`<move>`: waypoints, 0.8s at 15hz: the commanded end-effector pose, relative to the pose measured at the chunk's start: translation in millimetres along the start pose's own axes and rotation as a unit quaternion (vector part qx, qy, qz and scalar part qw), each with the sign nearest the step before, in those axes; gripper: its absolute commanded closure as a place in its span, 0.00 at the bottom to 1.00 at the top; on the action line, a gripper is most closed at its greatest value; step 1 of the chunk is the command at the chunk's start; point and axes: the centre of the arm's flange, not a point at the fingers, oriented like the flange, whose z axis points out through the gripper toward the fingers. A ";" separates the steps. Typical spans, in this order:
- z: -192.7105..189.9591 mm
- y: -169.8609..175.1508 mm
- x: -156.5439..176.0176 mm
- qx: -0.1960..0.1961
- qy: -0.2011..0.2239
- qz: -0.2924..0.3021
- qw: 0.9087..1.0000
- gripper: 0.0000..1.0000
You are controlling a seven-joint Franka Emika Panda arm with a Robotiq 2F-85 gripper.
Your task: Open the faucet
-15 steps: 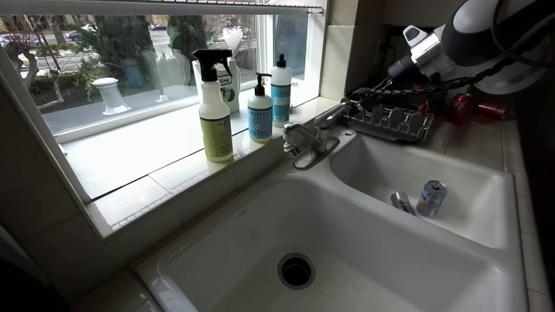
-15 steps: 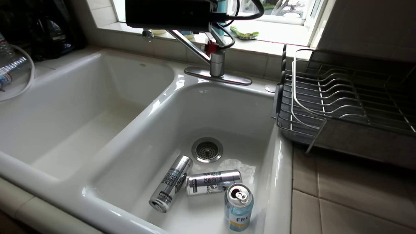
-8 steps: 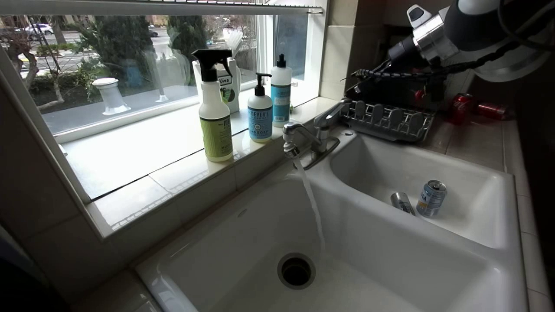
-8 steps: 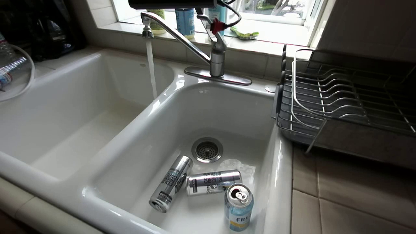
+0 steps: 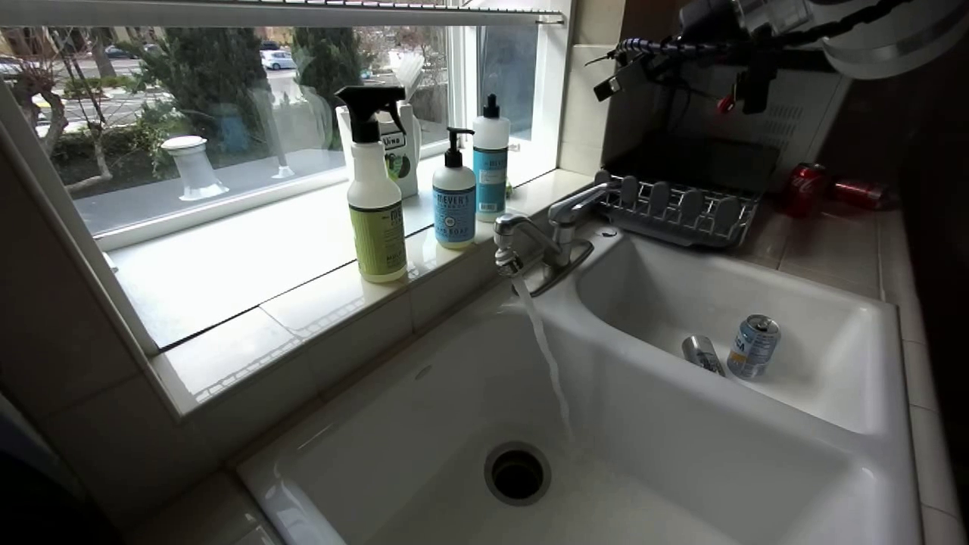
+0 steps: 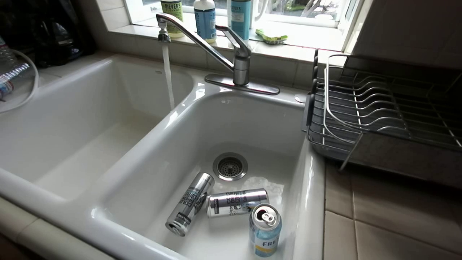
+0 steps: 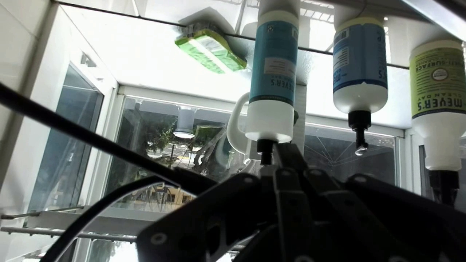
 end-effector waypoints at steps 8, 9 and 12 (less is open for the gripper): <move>2.4 -9.1 -16.6 0.047 -0.123 0.018 0.991 0.23; 1.5 -12.5 -17.8 0.052 -0.134 0.017 0.990 0.14; -4.7 -26.8 -21.5 0.067 -0.163 0.011 0.984 0.00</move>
